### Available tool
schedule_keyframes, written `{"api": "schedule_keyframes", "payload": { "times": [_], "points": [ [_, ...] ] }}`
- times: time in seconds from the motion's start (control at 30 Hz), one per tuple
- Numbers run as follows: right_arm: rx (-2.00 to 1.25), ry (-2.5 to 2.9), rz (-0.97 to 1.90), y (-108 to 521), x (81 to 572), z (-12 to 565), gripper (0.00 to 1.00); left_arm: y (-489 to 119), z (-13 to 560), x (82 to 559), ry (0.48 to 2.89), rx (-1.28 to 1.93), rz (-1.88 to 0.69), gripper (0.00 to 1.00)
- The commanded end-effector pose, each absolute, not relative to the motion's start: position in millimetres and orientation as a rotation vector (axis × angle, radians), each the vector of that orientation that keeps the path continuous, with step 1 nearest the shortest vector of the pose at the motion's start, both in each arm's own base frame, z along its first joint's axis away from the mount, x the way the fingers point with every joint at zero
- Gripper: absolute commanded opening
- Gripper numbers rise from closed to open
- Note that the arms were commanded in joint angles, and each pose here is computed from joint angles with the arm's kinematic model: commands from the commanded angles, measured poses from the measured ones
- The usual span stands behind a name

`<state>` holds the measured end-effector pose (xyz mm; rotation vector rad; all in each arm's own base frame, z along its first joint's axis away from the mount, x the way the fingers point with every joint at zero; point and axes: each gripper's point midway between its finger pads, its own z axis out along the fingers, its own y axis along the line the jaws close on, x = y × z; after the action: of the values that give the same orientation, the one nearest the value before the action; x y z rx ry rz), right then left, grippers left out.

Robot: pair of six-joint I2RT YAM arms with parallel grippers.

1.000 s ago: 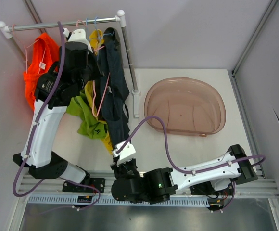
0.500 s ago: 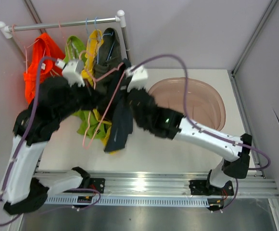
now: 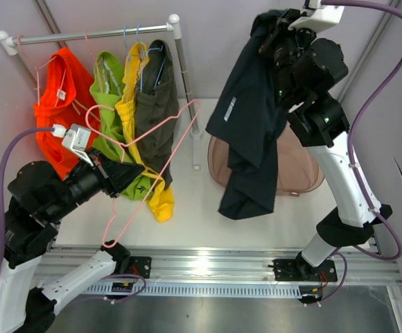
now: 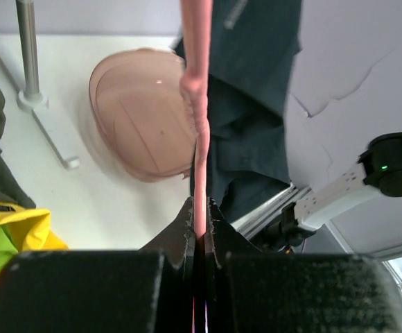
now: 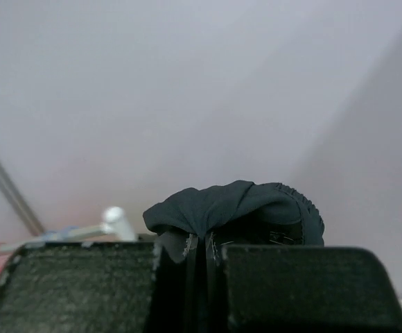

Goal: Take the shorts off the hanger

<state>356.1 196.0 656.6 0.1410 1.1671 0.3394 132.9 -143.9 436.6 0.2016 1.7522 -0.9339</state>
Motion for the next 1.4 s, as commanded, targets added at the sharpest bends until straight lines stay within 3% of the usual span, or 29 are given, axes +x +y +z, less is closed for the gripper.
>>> {"api": "schedule_keyframes", "payload": {
  "times": [0.0, 0.33, 0.57, 0.73, 0.77, 0.83, 0.87, 0.97, 1.0, 1.07, 1.1, 1.13, 1.17, 1.2, 1.37],
  "points": [
    [0.092, 1.253, 0.300, 190.6, 392.3, 612.9, 0.00, -149.8, 435.1, 134.1, 1.735, 0.235, -0.950, 0.00],
    [0.123, 1.359, 0.271, 160.6, 429.5, 539.0, 0.00, -150.2, 422.9, 140.7, 1.749, 0.226, -0.926, 0.00],
    [0.210, 1.227, 0.289, 114.5, 419.0, 587.0, 0.00, -149.0, 408.5, 145.9, 1.786, 0.228, -0.887, 0.00],
    [0.237, 1.246, 0.314, 102.8, 405.6, 576.5, 0.00, -143.4, 409.2, 149.6, 1.782, 0.210, -0.848, 0.00],
    [0.238, 1.317, 0.305, 106.8, 413.8, 538.5, 0.00, -141.2, 407.1, 153.9, 1.792, 0.204, -0.817, 0.00],
    [0.264, 1.306, 0.358, 104.1, 396.8, 525.5, 0.00, -136.4, 409.9, 163.3, 1.805, 0.182, -0.758, 0.00],
    [0.270, 1.395, 0.347, 107.4, 402.8, 476.5, 0.00, -136.0, 411.1, 166.9, 1.810, 0.176, -0.743, 0.00],
    [0.319, 1.455, 0.401, 107.1, 386.5, 428.8, 0.00, -129.8, 422.8, 179.0, 1.796, 0.132, -0.684, 0.00],
    [0.328, 1.554, 0.376, 107.3, 386.7, 376.2, 0.00, -130.5, 425.7, 186.2, 1.800, 0.122, -0.664, 0.00],
    [0.347, 1.621, 0.405, 110.5, 378.3, 339.9, 0.00, -122.8, 439.4, 193.8, 1.774, 0.098, -0.607, 0.00],
    [0.347, 1.708, 0.386, 111.7, 374.0, 301.8, 0.19, -124.4, 435.3, 204.3, 1.800, 0.091, -0.571, 0.00],
    [0.343, 1.747, 0.387, 113.7, 370.9, 286.2, 0.50, -118.2, 439.1, 209.1, 1.798, 0.078, -0.521, 0.00],
    [0.346, 1.818, 0.373, 114.1, 365.4, 260.1, 0.93, -119.1, 439.2, 218.1, 1.809, 0.077, -0.489, 0.00],
    [0.341, 1.850, 0.364, 115.1, 362.4, 249.1, 0.99, -119.1, 438.5, 223.4, 1.814, 0.081, -0.464, 0.00],
    [0.312, 1.943, 0.384, 125.4, 338.9, 219.7, 1.00, -119.4, 445.8, 264.4, 1.810, 0.098, -0.293, 0.00]
  ]
}}
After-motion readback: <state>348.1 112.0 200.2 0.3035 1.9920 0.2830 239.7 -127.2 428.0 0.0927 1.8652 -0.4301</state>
